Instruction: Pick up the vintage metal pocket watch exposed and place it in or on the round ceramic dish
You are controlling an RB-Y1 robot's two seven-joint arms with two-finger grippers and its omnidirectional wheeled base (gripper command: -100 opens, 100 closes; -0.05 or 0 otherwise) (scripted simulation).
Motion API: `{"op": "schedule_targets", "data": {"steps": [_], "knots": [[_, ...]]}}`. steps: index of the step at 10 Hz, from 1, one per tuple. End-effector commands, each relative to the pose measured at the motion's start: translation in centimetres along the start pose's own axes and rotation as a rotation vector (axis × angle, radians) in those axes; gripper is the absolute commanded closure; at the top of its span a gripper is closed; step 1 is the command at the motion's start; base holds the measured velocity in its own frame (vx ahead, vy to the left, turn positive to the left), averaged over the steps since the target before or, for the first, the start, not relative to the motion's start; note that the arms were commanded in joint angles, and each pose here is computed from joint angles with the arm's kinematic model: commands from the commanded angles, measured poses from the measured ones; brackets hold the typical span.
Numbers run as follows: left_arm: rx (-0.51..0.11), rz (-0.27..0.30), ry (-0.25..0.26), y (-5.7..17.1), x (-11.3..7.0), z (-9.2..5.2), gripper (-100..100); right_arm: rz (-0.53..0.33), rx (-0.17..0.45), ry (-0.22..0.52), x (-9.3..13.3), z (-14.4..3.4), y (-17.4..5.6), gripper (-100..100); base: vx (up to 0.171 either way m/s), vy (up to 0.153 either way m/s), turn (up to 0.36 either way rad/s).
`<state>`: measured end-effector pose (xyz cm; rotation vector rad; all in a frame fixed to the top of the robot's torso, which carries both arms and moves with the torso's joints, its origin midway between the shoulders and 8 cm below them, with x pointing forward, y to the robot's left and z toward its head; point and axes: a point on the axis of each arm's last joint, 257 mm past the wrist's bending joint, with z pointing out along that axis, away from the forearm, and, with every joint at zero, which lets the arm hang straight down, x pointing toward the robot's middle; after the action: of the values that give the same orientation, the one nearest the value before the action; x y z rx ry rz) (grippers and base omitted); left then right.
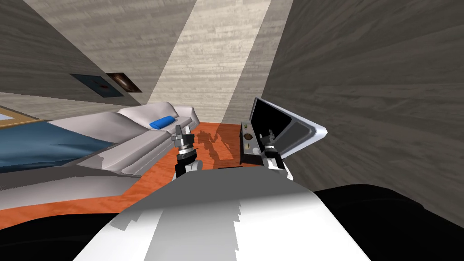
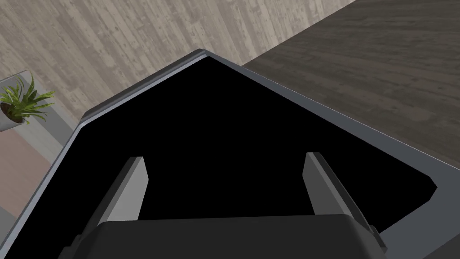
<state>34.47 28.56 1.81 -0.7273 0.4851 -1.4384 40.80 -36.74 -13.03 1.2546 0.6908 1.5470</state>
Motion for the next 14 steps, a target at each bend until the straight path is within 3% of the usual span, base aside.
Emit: {"op": "schedule_targets", "data": {"steps": [1, 2, 3, 6, 7, 11, 14], "knots": [[0.0, 0.0, 0.0, 0.0, 0.0, 0.0, 0, 0.064, 0.042, -0.042, -1.7, 0.2, -1.2, -100, 0.033, 0.054, 0.033], [0.0, 0.0, 0.0, 0.0, 0.0, 0.0, 0, 0.109, 0.072, -0.074, -3.2, 0.2, -2.2, -100, 0.06, 0.092, 0.04], [0.0, 0.0, 0.0, 0.0, 0.0, 0.0, 0, 0.117, 0.075, -0.078, -3.3, 0.2, -2.2, -100, 0.045, 0.071, 0.006], [0.0, 0.0, 0.0, 0.0, 0.0, 0.0, 0, 0.265, 0.167, -0.185, -7.5, -0.1, -5.5, -100, 0.061, 0.084, 0.022], [0.0, 0.0, 0.0, 0.0, 0.0, 0.0, 0, 0.279, 0.169, -0.189, -7.6, -0.1, -5.6, -100, 0.059, 0.074, -0.01], [0.0, 0.0, 0.0, 0.0, 0.0, 0.0, 0, 0.473, 0.289, -0.331, -11.9, -1.5, -10.5, -100, 0.077, 0.059, -0.02], [0.0, 0.0, 0.0, 0.0, 0.0, 0.0, 0, 0.559, 0.363, -0.411, -13.8, -3.0, -13.6, -100, 0.075, 0.045, -0.038]]}}
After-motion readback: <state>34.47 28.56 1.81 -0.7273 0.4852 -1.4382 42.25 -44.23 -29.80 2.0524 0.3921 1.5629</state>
